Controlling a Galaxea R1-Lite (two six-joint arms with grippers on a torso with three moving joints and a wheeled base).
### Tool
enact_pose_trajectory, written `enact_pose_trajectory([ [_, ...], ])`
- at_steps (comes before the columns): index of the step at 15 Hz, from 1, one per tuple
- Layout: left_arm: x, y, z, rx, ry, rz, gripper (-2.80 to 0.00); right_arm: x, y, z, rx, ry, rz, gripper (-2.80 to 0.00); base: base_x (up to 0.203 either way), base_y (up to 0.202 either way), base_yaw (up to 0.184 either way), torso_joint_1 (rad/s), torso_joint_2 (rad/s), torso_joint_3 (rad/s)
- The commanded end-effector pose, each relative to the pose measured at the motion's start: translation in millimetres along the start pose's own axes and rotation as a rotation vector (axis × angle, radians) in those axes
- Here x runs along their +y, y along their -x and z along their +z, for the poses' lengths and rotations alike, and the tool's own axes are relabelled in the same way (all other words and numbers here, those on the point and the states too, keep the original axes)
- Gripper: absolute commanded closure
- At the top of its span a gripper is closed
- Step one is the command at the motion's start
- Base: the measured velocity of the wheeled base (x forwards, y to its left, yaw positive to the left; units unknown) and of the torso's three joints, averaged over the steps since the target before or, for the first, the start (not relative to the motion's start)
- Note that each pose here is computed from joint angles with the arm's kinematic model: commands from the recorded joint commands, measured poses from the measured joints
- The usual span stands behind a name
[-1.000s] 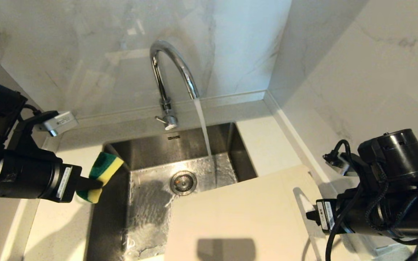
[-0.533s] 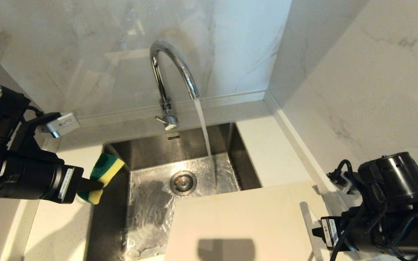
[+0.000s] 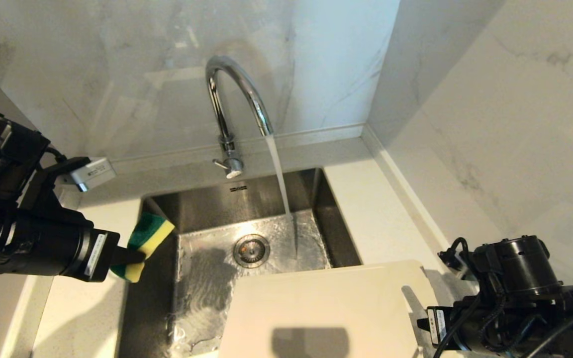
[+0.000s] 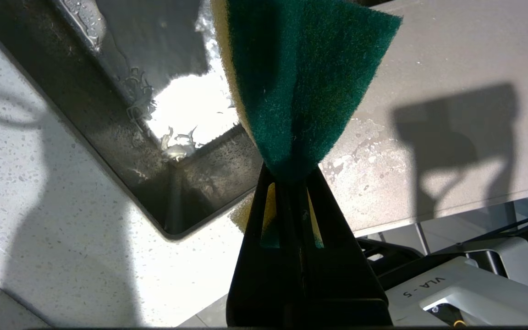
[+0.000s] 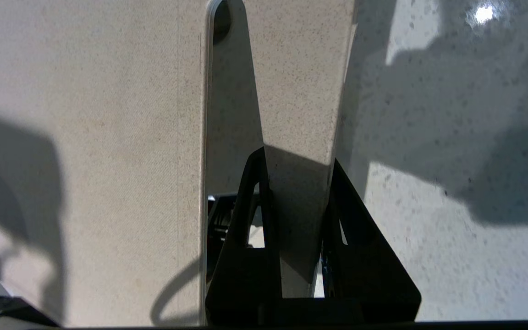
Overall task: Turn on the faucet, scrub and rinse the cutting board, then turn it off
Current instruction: Put down the cutting board, then put down the cleaning cloth
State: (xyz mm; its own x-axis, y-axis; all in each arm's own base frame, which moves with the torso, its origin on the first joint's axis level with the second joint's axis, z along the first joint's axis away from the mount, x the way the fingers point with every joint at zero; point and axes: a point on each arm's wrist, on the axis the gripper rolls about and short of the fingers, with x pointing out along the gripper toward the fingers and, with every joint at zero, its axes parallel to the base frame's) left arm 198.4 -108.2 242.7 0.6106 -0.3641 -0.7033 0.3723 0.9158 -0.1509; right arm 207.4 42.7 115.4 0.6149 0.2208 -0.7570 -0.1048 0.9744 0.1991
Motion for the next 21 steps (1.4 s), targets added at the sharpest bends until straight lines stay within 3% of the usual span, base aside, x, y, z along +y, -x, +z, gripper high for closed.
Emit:
enact_pose_trajectory([
  [1,-0.8,-3.8,0.0,0.014,-0.001,0.000,0.00,-3.0,-17.9,0.6,0.026,-0.010,-0.007,0.00,0.000,0.000,0.000,0.000,0.00,0.000],
  [3,-2.5,-6.3,0.3,0.020,-0.006,-0.004,0.00,-4.2,-21.8,1.5,0.019,-0.012,-0.007,0.00,0.000,0.000,0.000,0.000,0.00,0.000],
  [4,-2.9,-8.1,0.0,0.027,-0.006,-0.004,0.00,-6.6,-22.6,3.1,0.012,-0.022,-0.013,-2.80,0.000,0.000,0.000,0.000,0.00,0.000],
  [8,-6.3,-11.3,2.8,0.014,-0.014,-0.014,0.00,-14.9,-21.5,7.1,-0.006,-0.050,-0.004,-2.80,0.000,0.000,0.000,0.000,0.00,0.000],
  [16,-6.2,-6.4,2.4,0.001,-0.011,-0.015,0.00,-8.4,-3.3,21.1,-0.092,-0.072,0.054,-2.80,0.000,0.000,0.000,0.000,0.00,0.000],
  [17,-6.2,-5.7,2.4,-0.001,-0.011,-0.017,0.00,-7.2,-0.3,20.8,-0.096,-0.069,0.063,0.00,0.000,0.000,0.000,0.000,0.00,0.000],
  [21,-5.8,2.0,-1.2,-0.015,-0.015,-0.019,0.00,17.3,44.1,17.9,-0.075,-0.058,0.227,0.00,0.000,0.000,0.000,0.000,0.00,0.000],
])
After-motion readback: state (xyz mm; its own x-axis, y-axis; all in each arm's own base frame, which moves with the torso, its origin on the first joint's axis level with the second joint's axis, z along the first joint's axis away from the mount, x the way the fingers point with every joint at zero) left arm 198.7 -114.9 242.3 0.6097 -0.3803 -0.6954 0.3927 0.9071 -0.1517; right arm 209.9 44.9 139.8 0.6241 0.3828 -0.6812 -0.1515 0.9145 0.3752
